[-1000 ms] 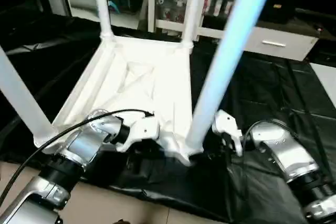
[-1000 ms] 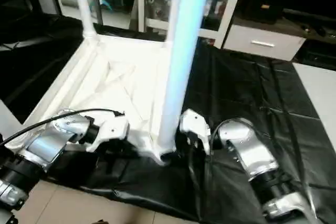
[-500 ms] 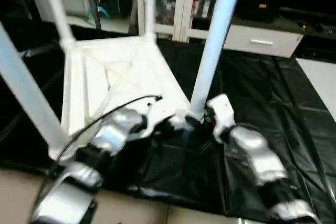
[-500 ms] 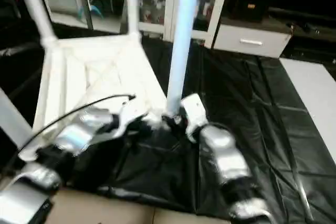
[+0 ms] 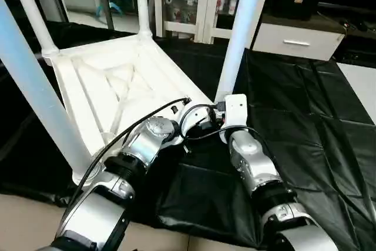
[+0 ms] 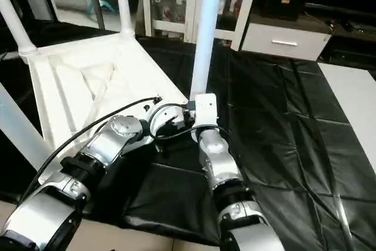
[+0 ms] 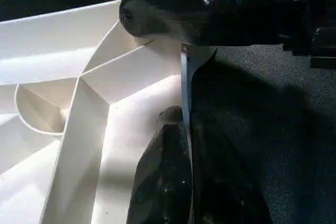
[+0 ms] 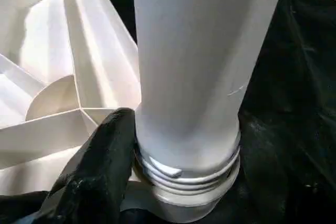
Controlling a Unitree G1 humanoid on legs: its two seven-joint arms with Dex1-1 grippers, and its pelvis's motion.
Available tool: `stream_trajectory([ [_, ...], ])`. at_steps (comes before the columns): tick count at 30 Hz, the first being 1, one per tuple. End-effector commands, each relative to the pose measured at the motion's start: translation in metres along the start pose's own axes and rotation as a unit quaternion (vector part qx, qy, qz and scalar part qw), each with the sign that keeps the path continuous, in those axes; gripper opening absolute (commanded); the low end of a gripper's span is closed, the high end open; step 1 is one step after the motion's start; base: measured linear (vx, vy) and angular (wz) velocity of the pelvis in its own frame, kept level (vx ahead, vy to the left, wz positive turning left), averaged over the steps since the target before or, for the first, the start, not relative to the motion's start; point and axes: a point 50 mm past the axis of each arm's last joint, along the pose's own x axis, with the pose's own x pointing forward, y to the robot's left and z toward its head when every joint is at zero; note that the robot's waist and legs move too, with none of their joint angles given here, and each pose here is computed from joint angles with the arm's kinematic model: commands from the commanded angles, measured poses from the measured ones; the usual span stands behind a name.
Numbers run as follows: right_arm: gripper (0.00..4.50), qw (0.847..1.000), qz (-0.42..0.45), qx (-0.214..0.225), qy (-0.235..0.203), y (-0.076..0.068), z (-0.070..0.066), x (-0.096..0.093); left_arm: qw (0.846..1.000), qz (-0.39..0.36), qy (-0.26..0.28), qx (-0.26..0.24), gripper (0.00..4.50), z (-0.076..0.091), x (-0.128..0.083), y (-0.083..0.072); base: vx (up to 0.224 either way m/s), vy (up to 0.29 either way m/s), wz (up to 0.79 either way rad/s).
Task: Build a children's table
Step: Rotate leg to tighten
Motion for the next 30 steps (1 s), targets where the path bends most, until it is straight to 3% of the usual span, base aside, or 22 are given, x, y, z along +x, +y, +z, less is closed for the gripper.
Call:
stream_trajectory([
  [1,3.0,0.999,0.037,0.018,-0.013,0.01,-0.001,-0.003,0.999,0.034,-0.034,-0.018,0.0,-0.001,-0.002,0.003,0.0,0.0,0.0],
  [6,3.68,0.996,0.051,0.02,-0.072,-0.01,0.02,-0.007,0.999,-0.022,-0.043,0.005,0.0,-0.01,-0.011,-0.001,0.0,0.0,0.0],
  [10,4.0,0.987,0.143,0.034,-0.072,-0.02,0.028,-0.013,0.993,-0.109,-0.041,0.019,0.0,-0.023,-0.021,-0.011,0.0,0.0,0.0],
  [11,4.11,0.972,0.223,0.012,-0.071,-0.023,0.032,-0.021,0.985,-0.163,-0.046,0.035,0.0,-0.029,-0.027,-0.018,0.0,0.0,0.0],
  [12,4.18,0.972,0.223,0.012,-0.071,-0.023,0.032,-0.021,0.985,-0.163,-0.046,0.035,0.0,-0.029,-0.027,-0.018,0.0,0.0,0.0],
  [13,4.23,0.957,0.282,-0.028,-0.067,-0.027,0.034,-0.029,0.977,-0.203,-0.04,0.04,0.0,-0.035,-0.034,-0.022,0.0,0.0,0.0],
  [17,4.42,0.932,0.353,-0.067,-0.049,-0.033,0.034,-0.041,0.968,-0.246,-0.033,0.042,0.0,-0.042,-0.043,-0.025,0.0,0.0,0.0],
  [18,4.42,0.932,0.353,-0.067,-0.049,-0.033,0.034,-0.041,0.968,-0.246,-0.033,0.042,0.0,-0.042,-0.043,-0.025,0.0,0.0,0.0],
  [21,4.42,0.883,0.456,-0.109,-0.002,-0.045,0.032,-0.061,0.95,-0.31,-0.026,0.038,0.0,-0.048,-0.058,-0.028,0.0,0.0,0.0],
  [22,4.42,0.883,0.456,-0.109,-0.002,-0.045,0.032,-0.061,0.95,-0.31,-0.026,0.038,0.0,-0.048,-0.058,-0.028,0.0,0.0,0.0],
  [26,4.42,0.833,0.528,-0.152,0.056,-0.055,0.03,-0.076,0.921,-0.39,0.006,0.021,0.0,-0.056,-0.077,-0.033,0.0,0.0,0.0],
  [30,4.42,0.82,0.54,-0.175,0.072,-0.057,0.029,-0.079,0.917,-0.399,0.014,0.021,0.0,-0.058,-0.08,-0.033,0.0,0.0,0.0],
])
